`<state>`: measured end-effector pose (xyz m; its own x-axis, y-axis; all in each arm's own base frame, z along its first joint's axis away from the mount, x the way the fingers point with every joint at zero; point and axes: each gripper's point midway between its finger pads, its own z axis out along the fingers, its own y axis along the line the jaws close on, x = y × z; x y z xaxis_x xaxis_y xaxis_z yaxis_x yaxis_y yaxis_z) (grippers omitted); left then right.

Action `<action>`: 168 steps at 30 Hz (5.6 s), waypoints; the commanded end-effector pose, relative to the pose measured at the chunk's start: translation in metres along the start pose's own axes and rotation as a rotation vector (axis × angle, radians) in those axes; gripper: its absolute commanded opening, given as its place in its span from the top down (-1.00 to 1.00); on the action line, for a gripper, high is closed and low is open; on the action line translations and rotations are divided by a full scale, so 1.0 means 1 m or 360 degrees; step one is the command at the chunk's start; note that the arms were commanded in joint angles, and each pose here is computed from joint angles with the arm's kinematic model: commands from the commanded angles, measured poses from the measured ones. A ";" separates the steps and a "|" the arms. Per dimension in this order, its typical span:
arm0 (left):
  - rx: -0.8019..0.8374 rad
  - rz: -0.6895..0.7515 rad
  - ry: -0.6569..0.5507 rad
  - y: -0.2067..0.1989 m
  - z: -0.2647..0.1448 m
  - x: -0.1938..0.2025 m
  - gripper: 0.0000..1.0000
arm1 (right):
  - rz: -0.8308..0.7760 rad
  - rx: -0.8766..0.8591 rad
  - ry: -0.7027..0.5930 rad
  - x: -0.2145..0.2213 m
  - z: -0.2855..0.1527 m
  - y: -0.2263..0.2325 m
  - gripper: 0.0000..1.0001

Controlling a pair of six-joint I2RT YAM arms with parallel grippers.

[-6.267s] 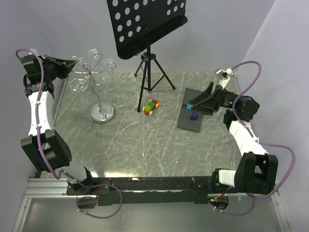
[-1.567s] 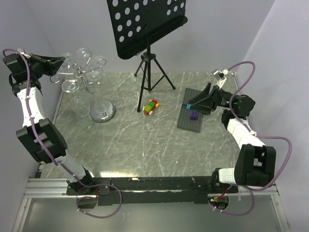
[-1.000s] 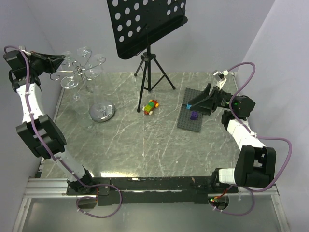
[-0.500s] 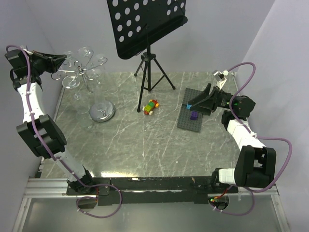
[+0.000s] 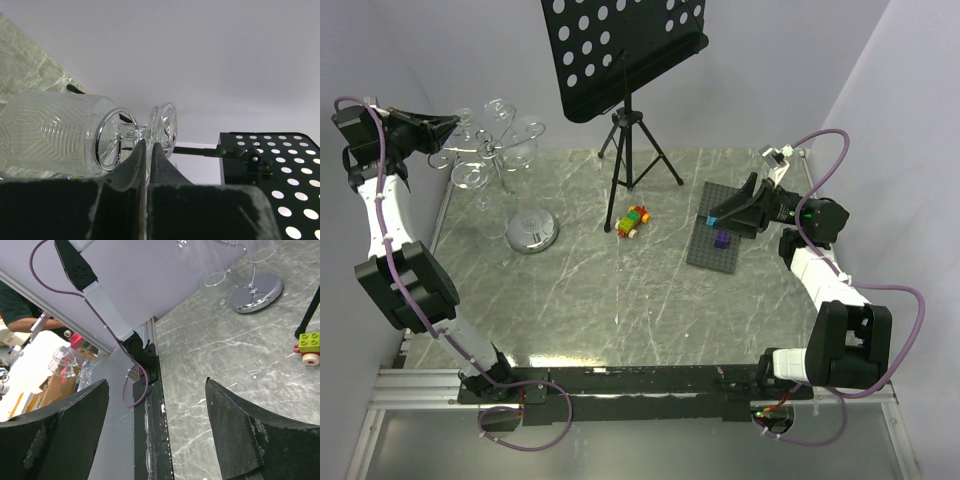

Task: Place the wine glass upside down on the wine glass rack
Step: Turn the wine glass upside down at the wine rack, then pick up the wine glass at the center of the board.

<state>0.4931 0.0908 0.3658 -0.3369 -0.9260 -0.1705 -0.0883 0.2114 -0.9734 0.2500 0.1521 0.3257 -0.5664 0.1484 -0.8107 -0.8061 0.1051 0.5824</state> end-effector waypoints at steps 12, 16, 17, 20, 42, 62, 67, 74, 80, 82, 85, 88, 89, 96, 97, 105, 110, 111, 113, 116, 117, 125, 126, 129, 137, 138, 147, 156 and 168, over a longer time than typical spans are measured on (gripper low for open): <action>-0.0121 -0.0022 -0.0049 0.011 0.000 -0.004 0.99 | -0.0624 -0.0066 0.0406 0.042 -0.015 0.018 -0.68; -0.0140 0.0050 -0.0003 0.012 0.003 -0.004 0.99 | -0.0624 -0.0067 0.0408 0.044 -0.016 0.017 -0.68; -0.0148 0.0066 0.0007 0.011 0.002 -0.004 0.99 | -0.0621 -0.0067 0.0408 0.044 -0.016 0.017 -0.68; -0.0137 0.0071 0.0010 0.007 -0.001 -0.003 0.99 | -0.0621 -0.0067 0.0408 0.044 -0.016 0.017 -0.68; -0.0135 0.0058 -0.0186 -0.019 -0.016 -0.013 0.99 | -0.0636 -0.0069 0.0403 0.044 -0.015 0.017 -0.68; 0.0044 0.0141 -0.0036 -0.028 -0.029 -0.016 0.99 | -0.0648 -0.0068 0.0411 0.044 -0.016 0.018 -0.68; 0.0063 0.0122 0.0002 -0.025 -0.032 -0.008 0.99 | -0.0641 -0.0069 0.0411 0.044 -0.016 0.017 -0.68; 0.0104 0.0091 0.0035 -0.023 -0.046 0.010 0.99 | -0.0636 -0.0068 0.0408 0.043 -0.015 0.016 -0.68; 0.0163 0.0064 0.0057 -0.028 -0.050 0.016 0.99 | -0.0638 -0.0071 0.0412 0.044 -0.015 0.017 -0.68; 0.0175 0.0058 0.0064 -0.030 -0.050 0.017 0.99 | -0.0638 -0.0066 0.0410 0.044 -0.016 0.017 -0.68; 0.0161 0.0030 0.0074 -0.026 -0.051 0.021 0.98 | -0.0643 -0.0069 0.0411 0.044 -0.016 0.018 -0.68; 0.0132 0.0015 0.0077 -0.017 -0.052 0.025 0.98 | -0.0648 -0.0068 0.0407 0.045 -0.016 0.017 -0.68; 0.0128 0.0007 0.0081 -0.015 -0.051 0.027 0.97 | -0.0646 -0.0070 0.0410 0.045 -0.016 0.017 -0.68; 0.0062 0.0004 0.0036 -0.006 -0.054 0.028 0.32 | -0.0658 -0.0070 0.0408 0.044 -0.016 0.019 -0.68; 0.0049 0.0008 0.0032 -0.006 -0.054 0.028 0.24 | -0.0658 -0.0070 0.0410 0.044 -0.016 0.018 -0.68; -0.0058 0.0095 -0.0085 -0.007 -0.061 0.015 -0.27 | -0.0668 -0.0069 0.0408 0.043 -0.016 0.020 -0.68; -0.0196 0.0175 -0.0168 0.001 -0.072 0.009 -0.48 | -0.0663 -0.0071 0.0406 0.043 -0.015 0.020 -0.68; -0.0215 0.0191 -0.0191 0.002 -0.074 0.008 -0.53 | -0.0663 -0.0069 0.0408 0.042 -0.015 0.019 -0.68; -0.0256 0.0227 -0.0233 0.003 -0.081 0.007 -0.58 | -0.0663 -0.0073 0.0412 0.042 -0.015 0.019 -0.68; -0.0342 0.0291 -0.0326 0.002 -0.097 0.005 -0.63 | -0.0656 -0.0075 0.0416 0.042 -0.015 0.018 -0.69; -0.0371 0.0315 -0.0370 0.002 -0.102 0.002 -0.64 | -0.0656 -0.0078 0.0417 0.042 -0.015 0.019 -0.68; -0.0590 0.0432 -0.0667 -0.002 -0.144 -0.013 -0.77 | -0.0618 -0.0096 0.0433 0.045 -0.013 0.015 -0.69; -0.0627 0.0435 -0.0695 0.000 -0.148 -0.014 -0.88 | -0.0620 -0.0099 0.0434 0.046 -0.012 0.015 -0.68; -0.0795 0.0413 -0.0795 0.015 -0.164 -0.018 -0.93 | -0.0610 -0.0100 0.0434 0.047 -0.012 0.013 -0.69; -0.0946 0.0284 -0.0673 0.077 -0.177 0.033 -0.96 | -0.0574 -0.0106 0.0439 0.052 -0.013 0.006 -0.69; -0.0967 0.0278 -0.0659 0.084 -0.179 0.040 -0.97 | -0.0564 -0.0106 0.0437 0.053 -0.013 0.005 -0.69; -0.0990 0.0205 -0.0365 0.154 -0.168 0.095 -0.83 | -0.0417 -0.0154 0.0465 0.060 -0.006 -0.010 -0.70; -0.1020 0.0119 -0.0060 0.206 -0.145 0.112 -0.50 | -0.0300 -0.0274 0.0545 0.068 0.013 -0.012 -0.68; -0.1320 0.0174 0.0042 0.232 -0.129 0.107 -0.47 | -0.0330 -0.0418 0.0631 0.053 0.043 0.011 -0.67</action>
<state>0.3089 0.0797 0.1411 -0.3725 -0.9065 -0.1988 -0.7095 0.4163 -0.5687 0.2545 0.2103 0.2868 -0.7515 -0.0040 -0.6597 -0.6581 -0.0663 0.7500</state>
